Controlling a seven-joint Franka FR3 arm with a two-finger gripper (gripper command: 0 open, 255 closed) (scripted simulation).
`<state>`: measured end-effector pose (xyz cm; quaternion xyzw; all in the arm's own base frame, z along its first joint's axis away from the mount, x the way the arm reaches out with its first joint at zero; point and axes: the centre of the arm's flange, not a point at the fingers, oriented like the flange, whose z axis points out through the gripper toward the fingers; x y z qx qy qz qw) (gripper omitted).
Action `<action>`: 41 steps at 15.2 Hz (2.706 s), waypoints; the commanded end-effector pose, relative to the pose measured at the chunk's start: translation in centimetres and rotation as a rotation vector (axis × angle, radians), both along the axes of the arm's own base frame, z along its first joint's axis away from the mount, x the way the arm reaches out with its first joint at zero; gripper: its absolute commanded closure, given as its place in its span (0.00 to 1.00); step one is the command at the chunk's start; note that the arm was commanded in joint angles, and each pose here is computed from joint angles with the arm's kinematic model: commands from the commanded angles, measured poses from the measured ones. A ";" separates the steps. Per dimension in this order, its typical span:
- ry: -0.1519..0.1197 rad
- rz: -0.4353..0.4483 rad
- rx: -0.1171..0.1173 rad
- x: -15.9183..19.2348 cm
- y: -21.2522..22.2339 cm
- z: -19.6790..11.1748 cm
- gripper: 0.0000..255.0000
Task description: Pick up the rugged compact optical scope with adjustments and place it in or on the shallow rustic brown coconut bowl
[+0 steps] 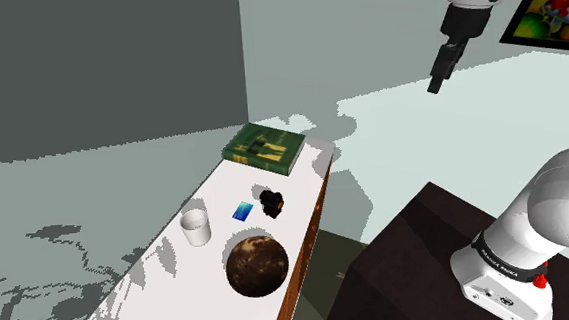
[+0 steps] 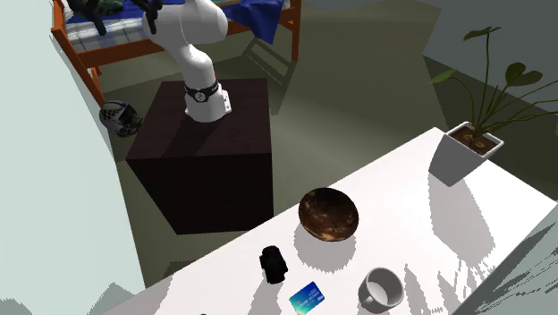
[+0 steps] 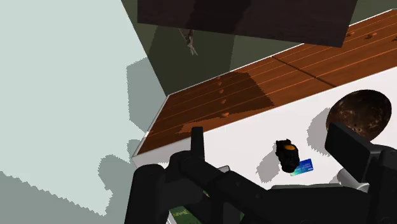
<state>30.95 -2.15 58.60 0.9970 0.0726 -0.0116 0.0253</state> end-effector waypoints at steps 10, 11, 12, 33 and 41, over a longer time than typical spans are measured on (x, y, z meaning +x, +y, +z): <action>-0.014 0.006 0.013 5.6 4.8 -9.1 0.00; -0.015 0.006 0.015 6.2 5.3 -10.1 0.00; -0.017 0.007 0.016 6.9 5.8 -11.1 0.00; -0.049 0.020 0.047 20.3 17.6 -31.6 0.00; -0.061 0.024 0.059 25.6 22.3 -39.2 0.00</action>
